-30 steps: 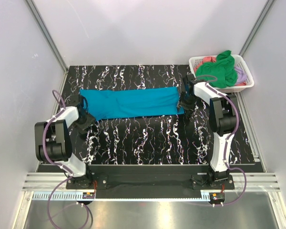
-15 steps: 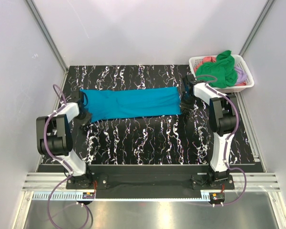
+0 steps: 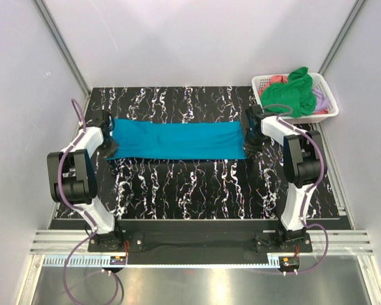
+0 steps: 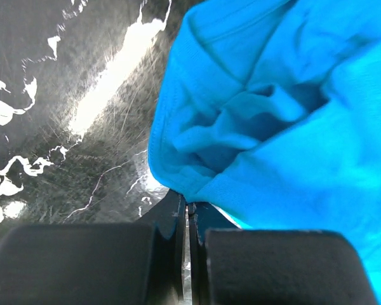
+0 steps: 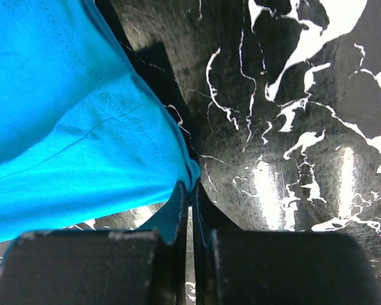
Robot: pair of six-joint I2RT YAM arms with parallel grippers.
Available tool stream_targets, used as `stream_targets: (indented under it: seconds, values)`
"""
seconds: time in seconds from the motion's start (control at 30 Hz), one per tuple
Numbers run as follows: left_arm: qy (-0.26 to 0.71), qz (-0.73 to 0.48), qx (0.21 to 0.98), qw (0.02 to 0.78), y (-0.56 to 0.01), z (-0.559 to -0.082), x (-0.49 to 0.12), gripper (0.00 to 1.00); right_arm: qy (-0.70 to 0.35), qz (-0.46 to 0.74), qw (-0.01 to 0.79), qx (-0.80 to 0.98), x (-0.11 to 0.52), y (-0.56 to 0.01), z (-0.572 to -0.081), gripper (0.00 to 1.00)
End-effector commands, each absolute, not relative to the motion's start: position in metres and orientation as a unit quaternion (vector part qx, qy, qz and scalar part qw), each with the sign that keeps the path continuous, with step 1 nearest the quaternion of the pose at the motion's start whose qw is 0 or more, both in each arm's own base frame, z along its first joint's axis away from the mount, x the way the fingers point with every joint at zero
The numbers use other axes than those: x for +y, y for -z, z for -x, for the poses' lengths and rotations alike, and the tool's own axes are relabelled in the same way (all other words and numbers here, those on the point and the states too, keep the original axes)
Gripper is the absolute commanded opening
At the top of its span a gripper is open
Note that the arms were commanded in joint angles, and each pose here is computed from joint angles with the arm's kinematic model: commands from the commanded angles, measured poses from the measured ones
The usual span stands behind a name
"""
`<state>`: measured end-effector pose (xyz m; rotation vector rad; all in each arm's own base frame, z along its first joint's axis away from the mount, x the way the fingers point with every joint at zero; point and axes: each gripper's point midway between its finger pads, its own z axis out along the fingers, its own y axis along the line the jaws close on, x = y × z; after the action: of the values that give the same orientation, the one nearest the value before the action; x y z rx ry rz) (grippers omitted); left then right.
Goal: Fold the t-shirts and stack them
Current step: Fold the tshirt
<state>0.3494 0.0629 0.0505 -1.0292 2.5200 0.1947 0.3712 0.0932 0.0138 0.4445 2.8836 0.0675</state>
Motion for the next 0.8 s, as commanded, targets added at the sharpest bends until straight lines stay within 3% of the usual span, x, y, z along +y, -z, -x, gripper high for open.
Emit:
stream_targets:
  seconds: [0.0, 0.1, 0.2, 0.27, 0.3, 0.47, 0.67, 0.77]
  values:
    - [-0.082, 0.349, 0.918, 0.17, -0.041, -0.345, 0.067, 0.04, -0.004, -0.143, 0.144, 0.979, 0.08, -0.028, -0.374, 0.0]
    - [-0.079, 0.343, 0.928, 0.122, -0.023, -0.335, 0.061, 0.14, -0.025, -0.142, 0.141, 0.979, 0.087, -0.03, -0.373, 0.0]
    - [-0.069, 0.339, 0.928, 0.136, -0.026, -0.337, 0.059, 0.21, -0.047, -0.143, 0.137, 0.979, 0.096, -0.034, -0.369, 0.01]
    - [-0.061, 0.333, 0.929, 0.15, -0.04, -0.344, 0.059, 0.39, -0.049, -0.145, 0.138, 0.978, 0.096, -0.036, -0.366, 0.09]
    - [-0.06, 0.331, 0.929, 0.154, -0.046, -0.347, 0.059, 0.43, -0.058, -0.145, 0.143, 0.977, 0.098, -0.041, -0.366, 0.13]
    - [-0.085, 0.319, 0.922, 0.202, -0.1, -0.371, 0.075, 0.55, -0.089, -0.146, 0.134, 0.976, 0.108, -0.054, -0.355, 0.37]
    - [-0.041, 0.294, 0.916, 0.27, -0.137, -0.413, 0.069, 0.61, -0.104, -0.14, 0.147, 0.974, 0.11, -0.076, -0.347, 0.43]
    - [0.003, 0.277, 0.926, 0.258, -0.121, -0.425, 0.054, 0.61, -0.102, -0.134, 0.149, 0.974, 0.108, -0.082, -0.345, 0.44]
